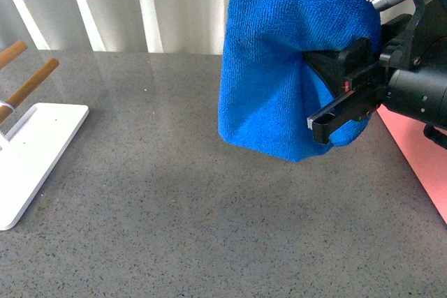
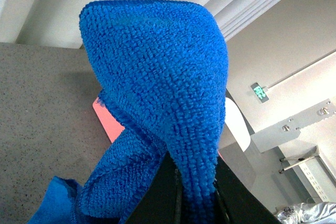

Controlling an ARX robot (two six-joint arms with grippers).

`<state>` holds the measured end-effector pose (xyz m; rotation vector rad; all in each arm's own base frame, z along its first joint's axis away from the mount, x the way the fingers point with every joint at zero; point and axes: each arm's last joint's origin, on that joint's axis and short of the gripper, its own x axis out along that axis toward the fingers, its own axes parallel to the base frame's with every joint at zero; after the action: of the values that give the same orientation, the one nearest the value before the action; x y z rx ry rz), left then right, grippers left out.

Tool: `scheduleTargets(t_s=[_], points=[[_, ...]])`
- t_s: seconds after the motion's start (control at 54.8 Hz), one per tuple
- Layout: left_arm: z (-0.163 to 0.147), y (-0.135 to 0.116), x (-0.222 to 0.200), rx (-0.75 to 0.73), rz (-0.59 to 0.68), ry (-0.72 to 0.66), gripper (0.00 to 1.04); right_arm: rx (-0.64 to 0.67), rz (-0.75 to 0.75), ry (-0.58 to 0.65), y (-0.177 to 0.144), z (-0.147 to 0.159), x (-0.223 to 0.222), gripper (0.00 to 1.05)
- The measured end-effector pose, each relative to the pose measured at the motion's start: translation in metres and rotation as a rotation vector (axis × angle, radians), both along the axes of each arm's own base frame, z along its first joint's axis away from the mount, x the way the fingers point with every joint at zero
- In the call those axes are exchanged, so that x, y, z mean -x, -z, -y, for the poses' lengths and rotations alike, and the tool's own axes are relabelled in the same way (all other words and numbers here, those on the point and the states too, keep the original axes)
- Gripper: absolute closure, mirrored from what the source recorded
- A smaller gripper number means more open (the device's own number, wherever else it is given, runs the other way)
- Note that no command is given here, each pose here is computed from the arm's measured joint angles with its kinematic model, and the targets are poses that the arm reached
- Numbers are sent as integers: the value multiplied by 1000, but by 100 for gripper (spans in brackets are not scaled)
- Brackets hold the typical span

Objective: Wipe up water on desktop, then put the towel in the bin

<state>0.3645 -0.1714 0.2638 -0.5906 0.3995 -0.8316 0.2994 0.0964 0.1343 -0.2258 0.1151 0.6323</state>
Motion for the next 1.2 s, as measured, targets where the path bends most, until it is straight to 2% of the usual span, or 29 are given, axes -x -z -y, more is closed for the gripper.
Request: scheduleTargets(t_s=[0.255,0.292,0.584,0.748,0.857,0.93,1.095,1.204], points=[[-4,4,-3,-22,-22,-9,100,-24,3,18,-12,5,1,101],[-5,6,-4,-29,-28,-10,97,-24,3,20,-13,6,1,101],[-29,23,-22,-96,-68,-81,57,-24,3,34,-17,9,1,101],[-56,30,-37,-168,-73,-157,34,-23,4,50,-21,12,2,101],[-83,34,-47,-282,-69,-207,14,-14,-16,72,-22,16,2,101],[-100,36,-50,-347,-59,-215,5,-11,-27,84,-23,20,2,101],[-152,42,-52,-472,-31,-234,7,-12,-28,107,-28,28,2,101],[-182,51,-36,-490,-28,-206,7,-10,-25,117,-28,33,2,101]])
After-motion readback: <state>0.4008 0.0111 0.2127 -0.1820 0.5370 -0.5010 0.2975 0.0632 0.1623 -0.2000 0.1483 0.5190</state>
